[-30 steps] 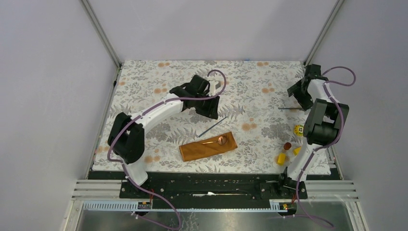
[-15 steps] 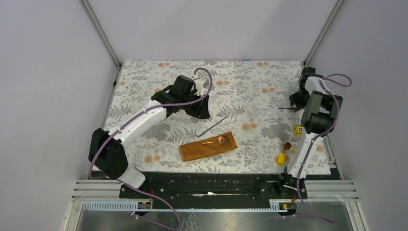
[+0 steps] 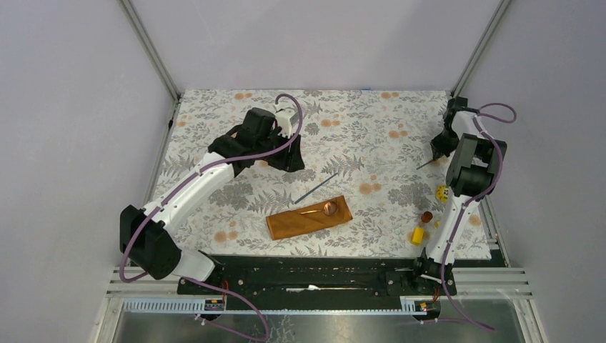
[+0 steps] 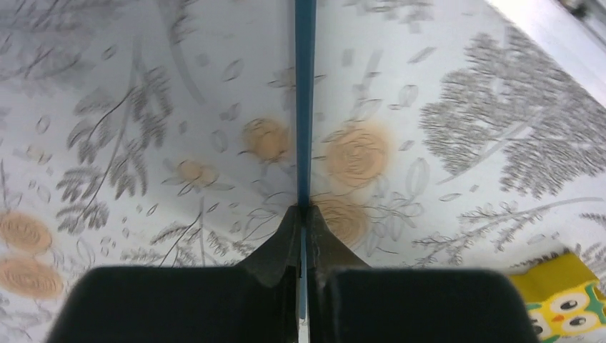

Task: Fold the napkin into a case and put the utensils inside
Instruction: Move the chopsticks to the center of the board.

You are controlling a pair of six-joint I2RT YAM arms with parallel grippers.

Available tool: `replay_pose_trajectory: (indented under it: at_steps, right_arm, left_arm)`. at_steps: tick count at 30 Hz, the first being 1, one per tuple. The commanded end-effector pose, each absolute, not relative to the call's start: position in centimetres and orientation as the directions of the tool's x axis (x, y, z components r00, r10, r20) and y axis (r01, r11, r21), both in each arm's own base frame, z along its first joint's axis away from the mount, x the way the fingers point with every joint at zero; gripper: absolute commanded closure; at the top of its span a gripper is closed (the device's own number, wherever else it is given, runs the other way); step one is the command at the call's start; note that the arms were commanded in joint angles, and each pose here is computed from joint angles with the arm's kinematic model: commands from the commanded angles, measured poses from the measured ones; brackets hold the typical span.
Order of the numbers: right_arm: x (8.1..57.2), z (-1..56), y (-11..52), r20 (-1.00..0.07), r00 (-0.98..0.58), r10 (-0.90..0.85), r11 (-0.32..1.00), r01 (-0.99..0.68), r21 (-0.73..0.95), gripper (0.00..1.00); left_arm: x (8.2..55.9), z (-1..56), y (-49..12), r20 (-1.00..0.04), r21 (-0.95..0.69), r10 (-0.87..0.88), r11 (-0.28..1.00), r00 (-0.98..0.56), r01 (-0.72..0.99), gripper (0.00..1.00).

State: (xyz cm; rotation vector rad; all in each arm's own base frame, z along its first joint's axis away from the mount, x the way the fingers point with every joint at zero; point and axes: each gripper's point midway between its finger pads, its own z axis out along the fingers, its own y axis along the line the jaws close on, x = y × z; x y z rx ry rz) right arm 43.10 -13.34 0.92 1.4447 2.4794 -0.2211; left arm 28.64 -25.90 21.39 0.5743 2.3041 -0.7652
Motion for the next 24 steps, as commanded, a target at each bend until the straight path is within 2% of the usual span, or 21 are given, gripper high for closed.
replay_pose_trajectory:
  at_steps: [1,4,7,11,14,17,20,24]
  right_arm:
    - [43.3,-2.4,-8.2,-0.179,-0.736,0.653,0.747,0.664,-0.002,1.00]
    - [43.2,-3.0,-4.5,-0.134,-0.875,0.465,0.883,0.469,-0.004,1.00]
    - [43.7,-3.1,0.4,-0.116,-0.976,0.184,0.983,0.181,0.035,1.00]
    - [44.2,-3.5,6.1,-0.062,-0.989,-0.133,0.990,-0.135,0.030,1.00]
    - [44.3,-4.0,8.6,-0.024,-0.961,-0.277,0.955,-0.278,0.107,1.00]
    - [45.0,-4.2,9.8,-0.045,-0.901,-0.432,0.899,-0.434,0.062,1.00]
    - [44.6,-4.6,11.9,-0.052,-0.747,-0.663,0.745,-0.665,0.052,1.00]
    - [43.8,-5.7,14.1,-0.057,-0.520,-0.852,0.519,-0.854,0.025,1.00]
  left_arm:
    - [29.0,23.0,-25.2,-0.729,-0.344,0.181,0.737,-0.660,0.582,0.48]
    - [29.1,22.9,-25.0,-0.727,-0.344,0.177,0.743,-0.664,0.575,0.48]
    - [29.1,22.9,-24.7,-0.728,-0.346,0.165,0.749,-0.665,0.565,0.49]
    - [29.0,23.5,-24.1,-0.735,-0.357,0.140,0.752,-0.664,0.554,0.49]
    - [28.6,23.7,-23.6,-0.736,-0.363,0.126,0.756,-0.665,0.545,0.49]
    - [28.2,23.7,-23.1,-0.734,-0.365,0.115,0.765,-0.670,0.530,0.49]
    - [28.0,23.7,-22.6,-0.736,-0.364,0.101,0.774,-0.669,0.518,0.49]
    - [27.8,23.8,-22.3,-0.739,-0.364,0.095,0.777,-0.667,0.514,0.49]
